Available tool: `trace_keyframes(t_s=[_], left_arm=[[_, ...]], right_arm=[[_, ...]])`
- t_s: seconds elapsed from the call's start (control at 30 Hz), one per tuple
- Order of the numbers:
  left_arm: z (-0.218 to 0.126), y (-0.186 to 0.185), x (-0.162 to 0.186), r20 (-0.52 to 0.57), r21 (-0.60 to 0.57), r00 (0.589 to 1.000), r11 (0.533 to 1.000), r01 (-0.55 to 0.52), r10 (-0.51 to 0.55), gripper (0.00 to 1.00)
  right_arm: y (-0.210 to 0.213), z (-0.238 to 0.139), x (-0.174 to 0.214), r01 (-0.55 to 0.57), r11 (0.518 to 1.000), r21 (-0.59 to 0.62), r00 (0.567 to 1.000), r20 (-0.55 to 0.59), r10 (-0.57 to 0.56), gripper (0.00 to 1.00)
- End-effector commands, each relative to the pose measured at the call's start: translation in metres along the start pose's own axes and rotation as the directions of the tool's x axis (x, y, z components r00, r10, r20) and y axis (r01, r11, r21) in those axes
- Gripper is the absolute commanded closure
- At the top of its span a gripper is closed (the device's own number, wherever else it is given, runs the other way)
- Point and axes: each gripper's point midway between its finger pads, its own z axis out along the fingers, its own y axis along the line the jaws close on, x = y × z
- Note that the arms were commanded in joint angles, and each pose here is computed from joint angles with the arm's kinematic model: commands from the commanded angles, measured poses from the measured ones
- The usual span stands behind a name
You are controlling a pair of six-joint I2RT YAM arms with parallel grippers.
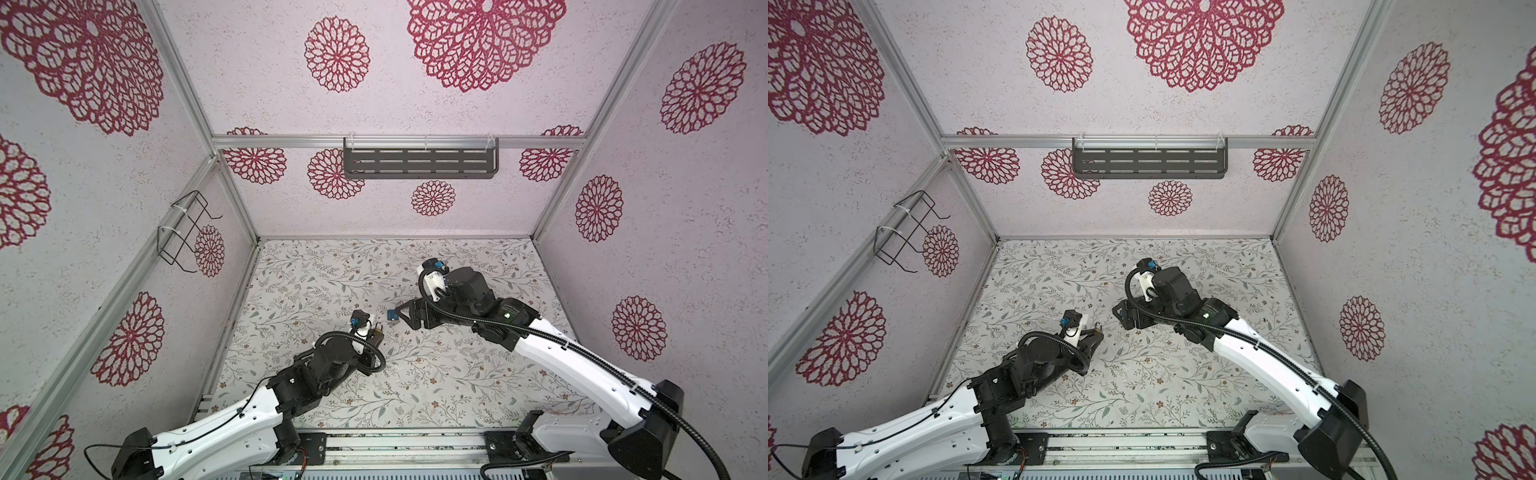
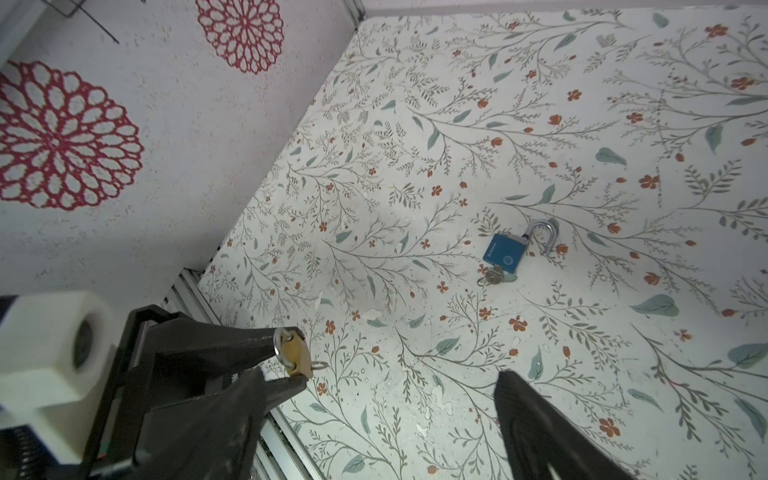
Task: Unlock with the key
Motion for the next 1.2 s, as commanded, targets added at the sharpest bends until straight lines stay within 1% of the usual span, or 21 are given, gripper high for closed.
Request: trace_keyframes(t_s=[0.0,0.1,0.2,0.33,0.43,0.63,0.73,0.9,1.03,1.17], left_arm=[[0.004,-0.005,-0.016,0.062,0.014,0.997,0.999,-0.041,0.04,1.0],[0.009,-0.004,-0.016,0.054,0.003,0.998,0.999,-0.045,0.045,1.0],[0.013,-0.004,-0.016,0.056,-0.004,0.997,0.999,-0.047,0.047,1.0],[0.015,-0.006,-0.017,0.051,0.003,0.998,0.999,-0.048,0.048,1.0],[0.016,-0.008,-0.017,0.059,0.009,0.997,0.999,-0.046,0.045,1.0],[0.016,-0.007,-0.017,0.055,0.004,0.997,0.999,-0.047,0.047,1.0],[0.016,-0.007,-0.017,0.059,0.008,0.997,0.999,-0.046,0.046,1.0],[0.015,-0.006,-0.015,0.057,0.003,0.997,0.999,-0.053,0.053,1.0],[0.014,-0.004,-0.015,0.058,-0.003,0.997,0.999,-0.052,0.053,1.0],[0.013,-0.004,-0.014,0.067,-0.003,0.997,0.999,-0.044,0.044,1.0]], right_arm=[[0.016,-0.001,-0.003,0.048,0.996,-0.069,0.998,-0.029,-0.05,0.09],[0.02,0.008,0.0,0.08,0.995,-0.066,0.995,-0.056,-0.083,0.06],[0.021,0.014,0.004,0.086,0.994,-0.062,0.994,-0.066,-0.09,0.04],[0.008,0.025,0.006,0.095,0.995,0.017,0.992,-0.085,-0.093,0.04],[0.003,0.03,0.003,0.123,0.99,0.069,0.989,-0.087,-0.117,0.03],[-0.01,0.04,0.005,0.158,0.977,0.146,0.982,-0.128,-0.139,0.03],[-0.015,0.039,0.0,0.167,0.969,0.181,0.982,-0.12,-0.147,0.03],[-0.018,0.039,0.001,0.21,0.956,0.203,0.97,-0.166,-0.178,0.05],[-0.016,0.037,0.009,0.251,0.952,0.176,0.952,-0.224,-0.21,0.05],[-0.019,0.03,0.011,0.257,0.948,0.186,0.949,-0.234,-0.212,0.06]])
